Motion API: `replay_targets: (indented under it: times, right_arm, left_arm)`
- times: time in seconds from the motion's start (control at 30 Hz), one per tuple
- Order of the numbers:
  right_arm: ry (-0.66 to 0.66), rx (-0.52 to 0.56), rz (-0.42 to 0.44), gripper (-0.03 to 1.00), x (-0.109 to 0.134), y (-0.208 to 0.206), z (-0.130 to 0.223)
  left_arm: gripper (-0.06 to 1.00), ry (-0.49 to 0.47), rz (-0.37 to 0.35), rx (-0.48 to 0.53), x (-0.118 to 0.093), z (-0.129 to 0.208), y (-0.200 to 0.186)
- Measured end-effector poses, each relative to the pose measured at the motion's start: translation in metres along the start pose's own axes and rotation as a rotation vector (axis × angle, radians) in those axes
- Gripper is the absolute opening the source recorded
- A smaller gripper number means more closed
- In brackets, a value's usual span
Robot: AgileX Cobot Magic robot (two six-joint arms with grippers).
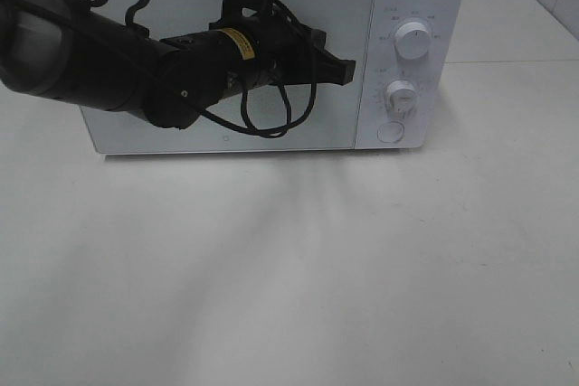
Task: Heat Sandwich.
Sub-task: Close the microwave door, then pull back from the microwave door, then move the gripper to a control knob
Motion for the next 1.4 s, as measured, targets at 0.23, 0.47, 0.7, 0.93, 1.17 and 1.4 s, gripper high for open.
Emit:
replay_targets:
  times: [0.23,0.47,0.7,0.93,1.17,1.4]
  right_arm:
    - [0.000,0.000,0.000,0.76,0.000,0.000,0.000]
    - [0.000,0.000,0.000,0.76,0.000,0.000,0.000]
    - [0.000,0.000,0.000,0.76,0.000,0.000,0.000]
    - [0.000,0.000,0.000,0.76,0.000,0.000,0.000]
    - [0.000,0.000,0.000,0.76,0.000,0.000,0.000]
    - [0.000,0.000,0.000,0.76,0.000,0.000,0.000]
  left_arm:
    - [0.00,-0.011,0.002,0.030,0.000,-0.002,-0.003]
    - [0.00,-0.053,-0.003,0.054,-0.002,-0.007,-0.013]
    - [0.00,-0.062,0.007,0.094,-0.008,0.002,-0.036]
    - [0.01,-0.059,0.037,0.162,-0.015,0.006,-0.067]
    - [0.46,-0.062,0.077,0.329,-0.018,0.011,-0.086]
    - [0.98,-0.067,0.139,0.592,-0.023,0.021,-0.116]
Point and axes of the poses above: a point on each arm's last joint axis where the gripper is mounted, y pointing out along that axis toward the gripper, x along the wrist's bending axis when the last joint is at zero, z = x × y, the point moved 3 cm from there along y, pointing out along that axis toward the gripper, and after that the axes turned 9 degrees about y, right-handed, at the moved point
